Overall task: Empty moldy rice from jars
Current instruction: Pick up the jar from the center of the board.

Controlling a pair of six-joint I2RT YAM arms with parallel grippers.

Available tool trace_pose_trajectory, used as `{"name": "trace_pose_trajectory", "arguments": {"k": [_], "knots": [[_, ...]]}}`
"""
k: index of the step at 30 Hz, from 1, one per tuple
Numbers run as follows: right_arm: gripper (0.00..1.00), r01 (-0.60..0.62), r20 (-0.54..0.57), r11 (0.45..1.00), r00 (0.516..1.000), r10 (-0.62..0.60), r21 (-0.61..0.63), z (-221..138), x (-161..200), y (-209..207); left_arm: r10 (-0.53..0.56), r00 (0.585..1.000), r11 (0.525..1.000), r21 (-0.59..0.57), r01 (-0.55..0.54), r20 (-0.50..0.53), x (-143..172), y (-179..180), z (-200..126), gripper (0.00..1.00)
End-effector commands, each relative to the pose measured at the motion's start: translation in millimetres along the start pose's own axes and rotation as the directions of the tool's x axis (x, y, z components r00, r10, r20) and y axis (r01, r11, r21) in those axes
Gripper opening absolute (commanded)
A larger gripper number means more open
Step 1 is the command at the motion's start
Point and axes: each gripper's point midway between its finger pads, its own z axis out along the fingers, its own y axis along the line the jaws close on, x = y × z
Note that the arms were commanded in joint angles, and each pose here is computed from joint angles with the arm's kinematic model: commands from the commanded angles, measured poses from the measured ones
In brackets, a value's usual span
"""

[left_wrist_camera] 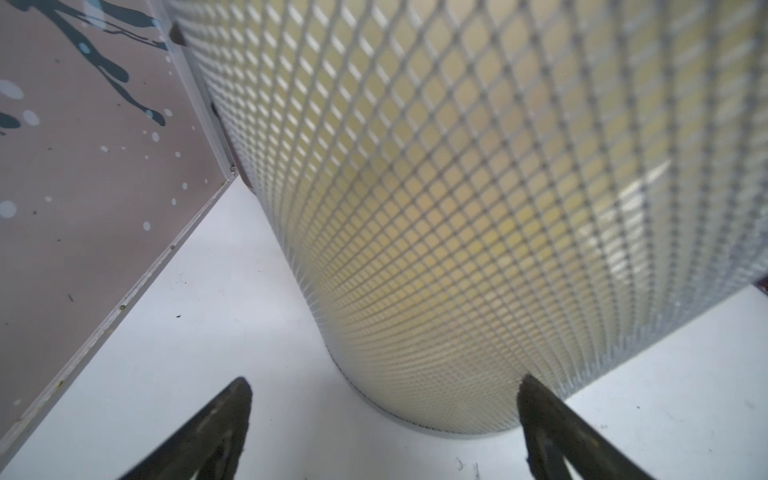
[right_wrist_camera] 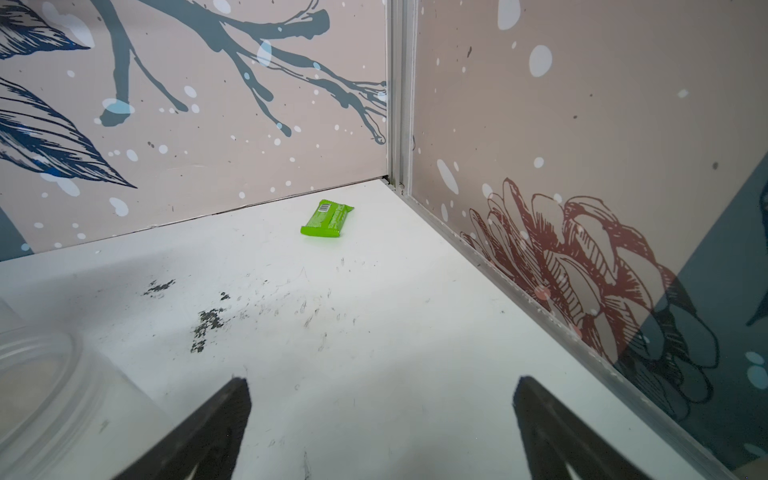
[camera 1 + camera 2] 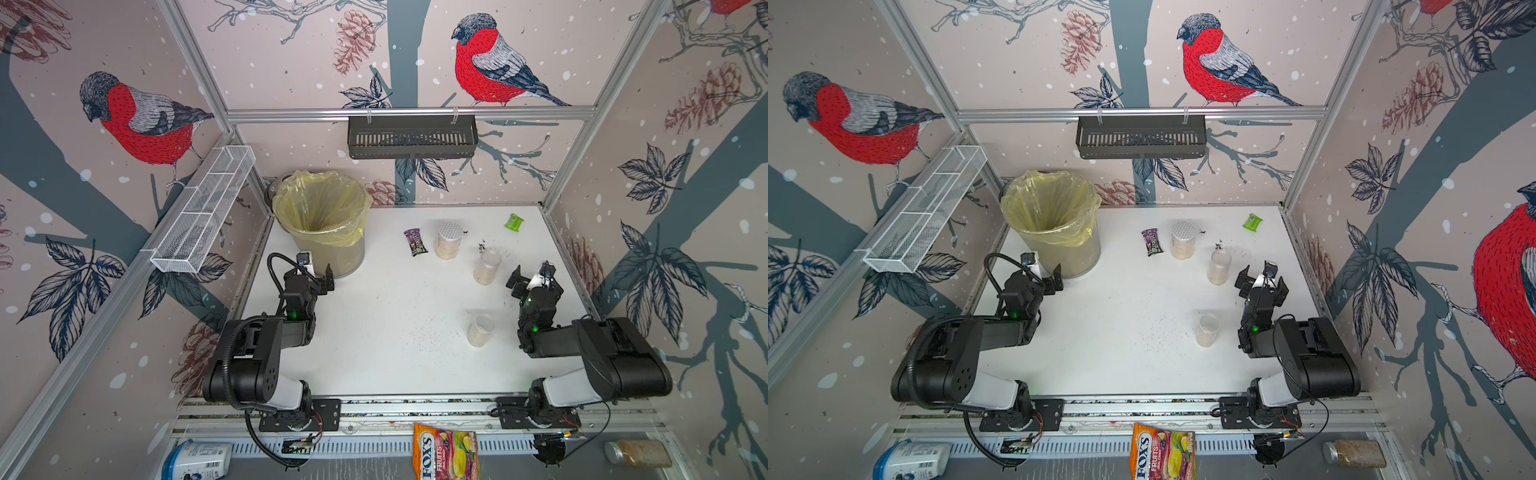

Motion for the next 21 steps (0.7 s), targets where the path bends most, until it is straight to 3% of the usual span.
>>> {"name": "trace_pose_trajectory", "arguments": {"k": [1, 7, 12, 21], "knots": [[1.0, 0.0, 0.068, 1.0, 0.998, 0.0, 0.002, -4, -19, 1, 0.033, 0.999, 0.999, 0.03, -0.033, -0.005, -18, -11, 5, 0.98], [1.0, -0.016, 0.048, 1.0, 0.999, 0.015, 0.007, -6, -47, 1, 0.121, 0.992, 0.992, 0.047, -0.12, -0.032, -27, -39, 3, 0.98], [1.0, -0.071, 0.036, 0.997, 0.997, 0.071, -0.02, -15, -61, 3, 0.091, 0.989, 0.996, 0.033, -0.088, -0.115, -18, -39, 0, 0.98], [1.0, -0.113, -0.091, 0.99, 0.99, 0.105, -0.086, -26, -87, 18, -0.012, 0.999, 0.991, 0.133, 0.008, 0.033, -40, -53, -56, 0.98]]}}
